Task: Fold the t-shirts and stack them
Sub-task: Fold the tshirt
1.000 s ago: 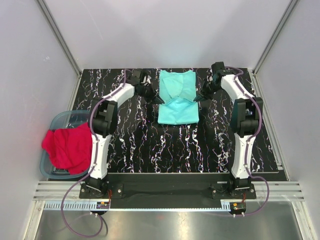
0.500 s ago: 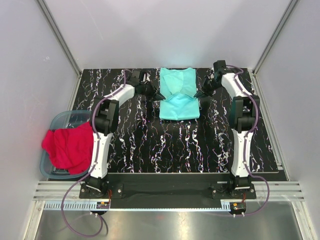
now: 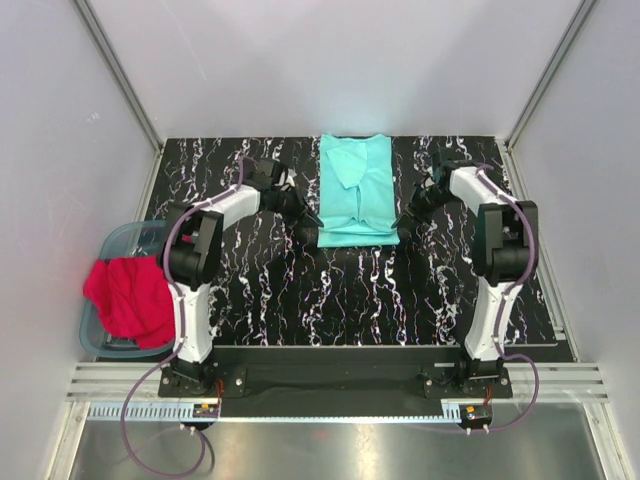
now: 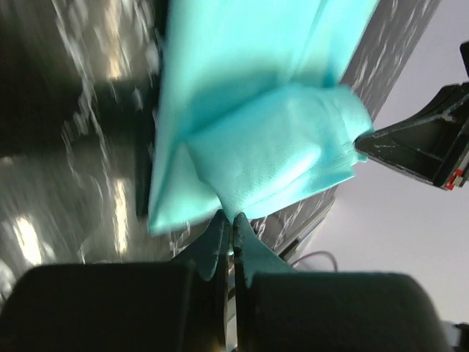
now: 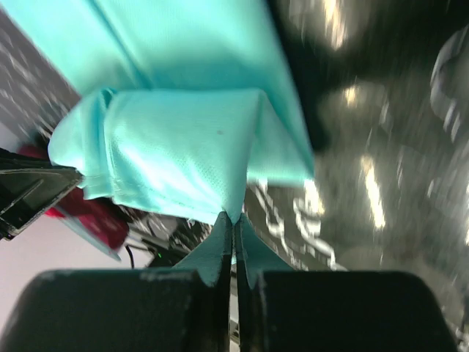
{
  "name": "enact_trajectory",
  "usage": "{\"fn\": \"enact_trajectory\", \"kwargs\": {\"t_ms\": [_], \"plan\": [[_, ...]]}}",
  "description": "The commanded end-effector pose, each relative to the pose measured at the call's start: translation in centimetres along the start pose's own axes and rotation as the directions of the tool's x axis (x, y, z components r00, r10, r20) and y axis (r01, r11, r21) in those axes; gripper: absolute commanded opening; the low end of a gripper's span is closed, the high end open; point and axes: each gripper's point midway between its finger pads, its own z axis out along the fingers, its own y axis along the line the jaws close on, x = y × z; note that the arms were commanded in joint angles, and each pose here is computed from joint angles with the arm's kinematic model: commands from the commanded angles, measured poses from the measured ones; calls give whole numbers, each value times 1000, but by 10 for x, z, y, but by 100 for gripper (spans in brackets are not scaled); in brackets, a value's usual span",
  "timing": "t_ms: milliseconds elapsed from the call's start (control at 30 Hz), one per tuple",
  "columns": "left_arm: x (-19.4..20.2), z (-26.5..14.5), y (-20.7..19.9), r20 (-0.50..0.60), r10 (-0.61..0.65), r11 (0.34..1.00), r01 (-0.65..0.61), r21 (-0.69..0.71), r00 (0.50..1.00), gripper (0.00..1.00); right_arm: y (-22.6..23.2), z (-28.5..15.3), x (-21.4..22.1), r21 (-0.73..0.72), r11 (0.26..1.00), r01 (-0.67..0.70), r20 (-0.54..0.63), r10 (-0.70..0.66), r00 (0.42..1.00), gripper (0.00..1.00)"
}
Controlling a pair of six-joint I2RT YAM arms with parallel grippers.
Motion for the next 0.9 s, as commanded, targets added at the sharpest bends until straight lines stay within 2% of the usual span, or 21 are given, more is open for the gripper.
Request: {"fn": "enact_trajectory", "kwargs": {"t_ms": [0, 33, 100, 133, 200, 300, 333, 400, 467, 667, 867], "plan": [[50, -35, -26, -6, 134, 990, -133, 52, 991, 0, 29, -40, 41, -66, 992, 109, 56, -106, 993, 0], [62, -37, -21, -16, 134, 990, -133, 47, 991, 0, 13, -33, 61, -41, 995, 89, 17, -88, 996, 0], [95, -43, -9, -41, 145, 989, -144, 30, 989, 0, 16, -42, 85, -59, 991, 122, 31, -121, 992, 0], [105, -45, -6, -49, 150, 989, -149, 26, 988, 0, 1, -36, 104, -37, 995, 91, -6, -91, 996, 0], [135, -51, 8, -76, 144, 989, -145, 1, 987, 0, 0, -46, 124, -51, 993, 106, 20, -105, 994, 0], [165, -59, 19, -87, 150, 988, -152, -9, 985, 0, -28, -41, 169, -27, 997, 73, -19, -74, 997, 0], [185, -58, 40, -124, 127, 990, -133, -43, 984, 0, -30, -42, 180, -25, 998, 63, -27, -64, 998, 0], [201, -65, 44, -121, 126, 991, -131, -33, 985, 0, -43, -45, 202, -19, 998, 55, -28, -55, 998, 0], [226, -66, 68, -154, 105, 991, -116, -66, 983, 0, -46, -51, 222, -23, 998, 53, -29, -53, 998, 0], [275, -84, 93, -161, 56, 995, -68, -70, 985, 0, -71, -60, 272, -30, 999, 11, -57, -13, 998, 0], [300, -102, 84, -152, 64, 997, -69, -22, 986, 0, -87, -68, 309, -37, 999, -24, -105, 20, 994, 0]]}}
